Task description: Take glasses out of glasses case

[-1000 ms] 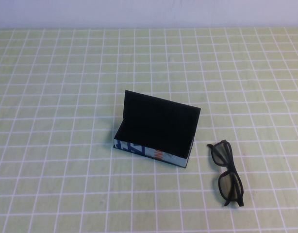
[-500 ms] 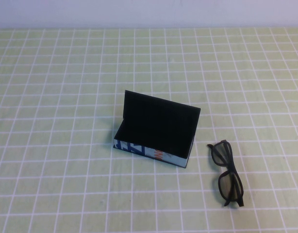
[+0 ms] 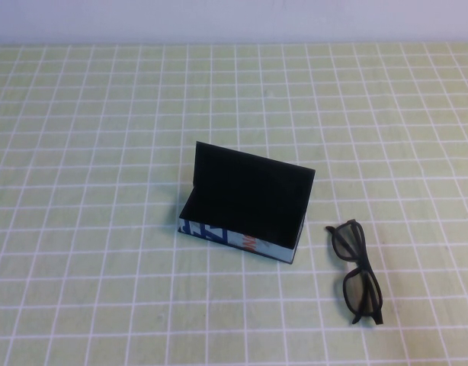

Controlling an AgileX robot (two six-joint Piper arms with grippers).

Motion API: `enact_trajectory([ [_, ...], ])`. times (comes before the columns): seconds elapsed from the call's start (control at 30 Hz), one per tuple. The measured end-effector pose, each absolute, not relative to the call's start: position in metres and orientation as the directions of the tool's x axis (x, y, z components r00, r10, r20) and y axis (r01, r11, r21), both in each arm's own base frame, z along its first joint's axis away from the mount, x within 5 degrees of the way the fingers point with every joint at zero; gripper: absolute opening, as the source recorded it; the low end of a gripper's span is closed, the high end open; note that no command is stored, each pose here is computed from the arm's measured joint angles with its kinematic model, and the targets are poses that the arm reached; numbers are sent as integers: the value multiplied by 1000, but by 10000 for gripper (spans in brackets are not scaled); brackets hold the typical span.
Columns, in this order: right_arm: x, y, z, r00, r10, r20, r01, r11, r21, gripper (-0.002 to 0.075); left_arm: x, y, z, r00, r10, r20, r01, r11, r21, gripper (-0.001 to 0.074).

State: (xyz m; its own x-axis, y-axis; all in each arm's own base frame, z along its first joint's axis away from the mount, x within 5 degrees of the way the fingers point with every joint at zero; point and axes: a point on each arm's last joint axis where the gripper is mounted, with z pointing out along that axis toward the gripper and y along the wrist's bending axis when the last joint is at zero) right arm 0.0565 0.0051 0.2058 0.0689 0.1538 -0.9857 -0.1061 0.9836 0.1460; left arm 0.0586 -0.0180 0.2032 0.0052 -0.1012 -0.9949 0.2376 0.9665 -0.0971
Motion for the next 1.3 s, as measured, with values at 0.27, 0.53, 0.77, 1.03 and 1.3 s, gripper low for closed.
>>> enact_trajectory([
  [0.27, 56, 5, 207, 77, 159, -984, -103, 983, 150, -18, 59, -18, 203, 4, -105, -994, 236, 966, -101, -4],
  [0.53, 56, 9, 196, -35, 105, -994, -133, 985, 109, -18, 59, -18, 203, 4, -106, -994, 236, 966, -102, -4],
  [0.77, 54, 11, 179, -222, 98, -970, -133, 983, 130, -18, 59, -18, 203, 4, -106, -994, 236, 966, -102, -4],
  [1.03, 53, 11, 177, -253, 96, -963, -133, 982, 132, -18, 59, -18, 203, 4, -109, -994, 236, 966, -105, -4],
  [1.3, 53, 11, 177, -254, 96, -962, -132, 982, 133, -18, 59, -18, 203, 4, -109, -994, 236, 966, -105, -4],
])
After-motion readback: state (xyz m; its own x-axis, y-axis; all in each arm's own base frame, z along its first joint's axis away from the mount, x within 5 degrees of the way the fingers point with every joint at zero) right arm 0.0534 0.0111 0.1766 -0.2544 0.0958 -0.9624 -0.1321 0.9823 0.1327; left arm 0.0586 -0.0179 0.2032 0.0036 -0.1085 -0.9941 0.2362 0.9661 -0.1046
